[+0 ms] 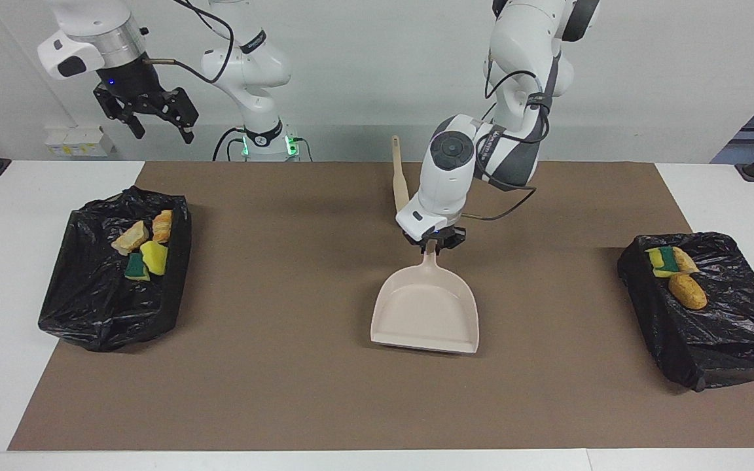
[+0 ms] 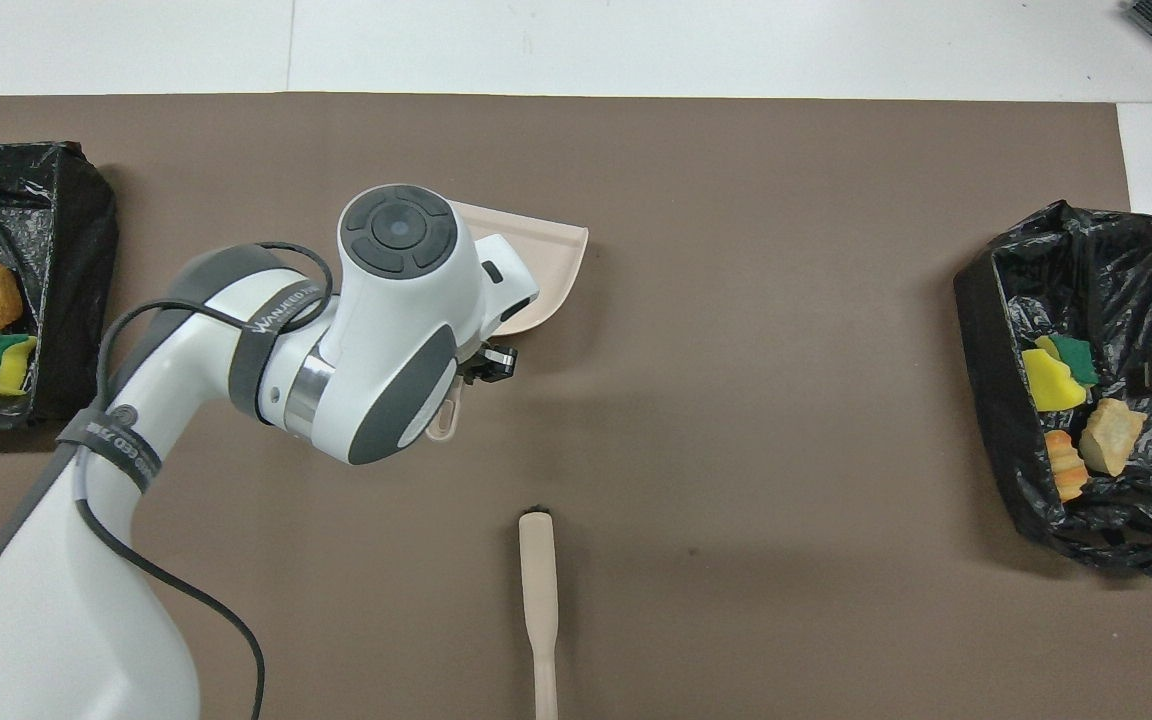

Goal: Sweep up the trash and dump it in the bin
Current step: 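Carry the emptied dustpan with the left gripper back to the table center, then release the dustpan and withdraw the left gripper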

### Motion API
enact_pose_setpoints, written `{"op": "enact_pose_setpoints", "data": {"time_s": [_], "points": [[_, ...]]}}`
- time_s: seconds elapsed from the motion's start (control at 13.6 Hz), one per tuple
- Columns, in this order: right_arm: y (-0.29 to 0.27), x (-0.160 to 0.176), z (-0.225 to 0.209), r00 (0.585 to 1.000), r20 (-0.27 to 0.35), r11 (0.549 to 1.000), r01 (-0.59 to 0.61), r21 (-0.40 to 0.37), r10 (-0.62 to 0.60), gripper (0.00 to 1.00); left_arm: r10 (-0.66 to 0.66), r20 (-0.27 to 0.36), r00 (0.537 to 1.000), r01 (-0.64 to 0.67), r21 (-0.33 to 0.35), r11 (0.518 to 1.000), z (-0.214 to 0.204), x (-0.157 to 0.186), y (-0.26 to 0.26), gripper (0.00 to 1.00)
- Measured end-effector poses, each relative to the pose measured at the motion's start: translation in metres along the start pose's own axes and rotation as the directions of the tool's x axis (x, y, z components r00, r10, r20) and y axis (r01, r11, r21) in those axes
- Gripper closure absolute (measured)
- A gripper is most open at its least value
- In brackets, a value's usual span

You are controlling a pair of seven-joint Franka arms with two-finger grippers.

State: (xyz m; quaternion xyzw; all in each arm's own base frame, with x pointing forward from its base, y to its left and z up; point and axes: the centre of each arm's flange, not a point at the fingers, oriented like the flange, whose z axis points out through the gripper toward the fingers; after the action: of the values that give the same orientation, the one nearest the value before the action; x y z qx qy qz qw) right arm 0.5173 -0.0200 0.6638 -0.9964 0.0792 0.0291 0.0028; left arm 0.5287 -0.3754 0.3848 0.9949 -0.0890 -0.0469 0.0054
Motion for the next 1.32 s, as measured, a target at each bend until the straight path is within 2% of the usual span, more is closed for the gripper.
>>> {"op": "enact_pose_setpoints", "data": {"time_s": [0.22, 0.44, 0.59, 0.74, 0.88, 0.96, 1.18, 1.32], "points": [[0.000, 0.021, 0.014, 1.000, 0.008, 1.000, 0.002, -0.002, -0.002, 0.00, -0.015, 0.017, 1.000, 0.015, -0.008, 1.000, 0.024, -0.013, 0.023, 0.69], [-0.002, 0.023, 0.012, 1.000, -0.005, 1.000, 0.003, 0.000, -0.003, 0.00, -0.033, 0.023, 0.999, 0.033, -0.004, 0.999, 0.031, -0.017, 0.028, 0.68], [-0.002, 0.022, 0.010, 1.000, -0.009, 1.000, 0.004, 0.002, -0.004, 0.00, -0.047, 0.016, 0.999, 0.047, -0.002, 0.999, 0.022, -0.015, 0.020, 0.52], [-0.002, 0.022, 0.010, 1.000, -0.010, 1.000, 0.004, 0.002, -0.004, 0.00, -0.071, 0.011, 0.997, 0.071, 0.001, 0.997, 0.006, -0.014, 0.006, 0.26], [-0.002, 0.023, 0.009, 1.000, -0.016, 1.000, 0.003, 0.009, -0.002, 0.00, -0.108, 0.028, 0.994, 0.107, 0.014, 0.994, -0.010, -0.010, -0.025, 0.05], [-0.003, 0.024, 0.009, 1.000, -0.020, 1.000, 0.001, 0.017, 0.000, 0.00, -0.115, 0.035, 0.993, 0.114, 0.028, 0.993, -0.017, -0.007, -0.044, 0.00], [-0.002, 0.028, 0.012, 0.999, -0.040, 1.000, -0.012, 0.027, 0.013, 0.00, -0.159, 0.021, 0.987, 0.156, 0.098, 0.983, -0.028, 0.001, -0.118, 0.00], [0.003, 0.030, 0.014, 0.999, -0.045, 0.999, -0.021, 0.028, 0.023, 0.00, -0.156, 0.027, 0.987, 0.152, 0.118, 0.981, -0.031, -0.002, -0.171, 0.00]]}}
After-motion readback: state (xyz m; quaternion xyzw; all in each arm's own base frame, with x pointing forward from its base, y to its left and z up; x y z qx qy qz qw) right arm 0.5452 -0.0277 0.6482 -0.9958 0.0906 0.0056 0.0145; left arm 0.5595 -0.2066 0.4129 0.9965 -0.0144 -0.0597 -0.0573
